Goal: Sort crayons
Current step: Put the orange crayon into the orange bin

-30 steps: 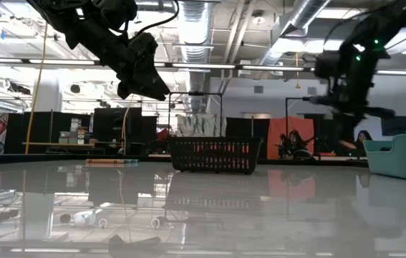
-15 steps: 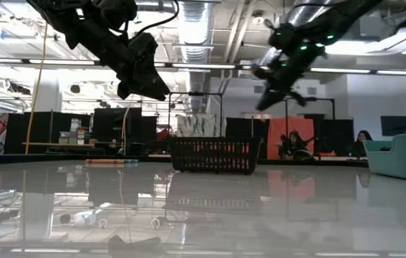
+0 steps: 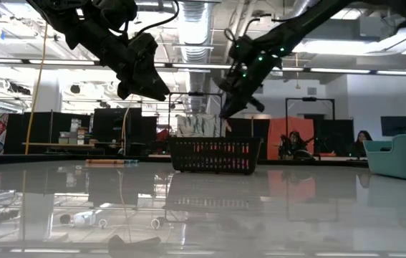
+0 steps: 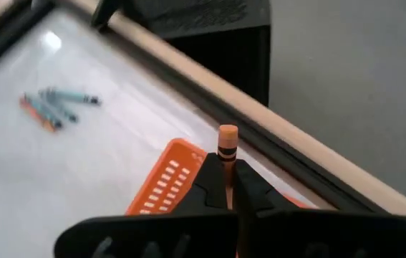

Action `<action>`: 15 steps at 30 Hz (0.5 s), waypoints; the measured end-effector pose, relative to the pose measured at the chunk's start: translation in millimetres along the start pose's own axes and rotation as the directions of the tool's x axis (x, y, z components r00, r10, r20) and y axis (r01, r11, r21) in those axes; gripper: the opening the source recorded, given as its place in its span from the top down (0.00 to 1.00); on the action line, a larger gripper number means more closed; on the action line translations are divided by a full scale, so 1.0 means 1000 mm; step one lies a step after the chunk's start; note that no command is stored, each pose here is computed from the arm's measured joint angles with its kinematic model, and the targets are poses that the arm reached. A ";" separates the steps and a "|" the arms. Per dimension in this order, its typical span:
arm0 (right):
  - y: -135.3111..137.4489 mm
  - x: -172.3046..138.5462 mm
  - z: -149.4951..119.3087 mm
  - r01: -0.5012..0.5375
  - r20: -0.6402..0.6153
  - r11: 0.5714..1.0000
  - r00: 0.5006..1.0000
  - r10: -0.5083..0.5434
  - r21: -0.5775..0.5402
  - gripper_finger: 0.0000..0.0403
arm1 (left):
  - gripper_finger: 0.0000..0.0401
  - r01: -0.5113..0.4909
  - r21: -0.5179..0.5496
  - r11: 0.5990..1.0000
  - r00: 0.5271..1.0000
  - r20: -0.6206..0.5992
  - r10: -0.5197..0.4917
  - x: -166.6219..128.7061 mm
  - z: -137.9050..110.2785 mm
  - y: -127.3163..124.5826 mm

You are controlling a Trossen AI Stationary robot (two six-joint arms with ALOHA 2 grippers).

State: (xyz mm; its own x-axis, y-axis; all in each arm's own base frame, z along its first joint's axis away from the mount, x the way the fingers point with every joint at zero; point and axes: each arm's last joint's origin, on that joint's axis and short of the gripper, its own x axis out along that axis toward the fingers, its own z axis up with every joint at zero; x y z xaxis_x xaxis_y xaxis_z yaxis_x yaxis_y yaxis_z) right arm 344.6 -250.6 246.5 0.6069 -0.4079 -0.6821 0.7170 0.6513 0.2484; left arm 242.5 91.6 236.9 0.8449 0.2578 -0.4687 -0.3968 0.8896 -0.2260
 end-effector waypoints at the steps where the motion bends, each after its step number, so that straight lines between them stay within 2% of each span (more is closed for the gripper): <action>1: 0.003 0.004 0.001 -0.003 -0.010 0.999 1.000 0.003 -0.035 1.00 | 0.67 0.000 0.000 1.000 1.000 0.000 0.000 0.000 0.000 0.000; 5: 0.014 0.014 -0.001 -0.012 -0.087 0.981 0.996 -0.006 -0.196 1.00 | 0.67 0.000 0.000 1.000 1.000 0.000 0.000 0.000 0.000 0.000; 9: 0.025 0.016 -0.002 -0.033 -0.121 0.938 0.993 -0.010 -0.344 1.00 | 0.67 0.000 0.000 1.000 1.000 0.000 0.000 0.000 0.000 0.000; 15: 0.035 0.015 -0.006 -0.043 -0.127 0.896 0.992 -0.015 -0.443 1.00 | 0.67 0.000 0.000 1.000 1.000 0.000 0.000 0.000 0.000 0.000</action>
State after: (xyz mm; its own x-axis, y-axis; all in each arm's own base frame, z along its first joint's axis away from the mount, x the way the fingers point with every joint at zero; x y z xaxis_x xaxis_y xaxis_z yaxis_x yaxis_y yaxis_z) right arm 376.8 -230.7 240.9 0.5476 -0.3334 -0.7675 0.4642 0.8842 -0.0529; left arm 242.4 91.6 236.9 0.8449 0.2580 -0.4687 -0.3970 0.8896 -0.2259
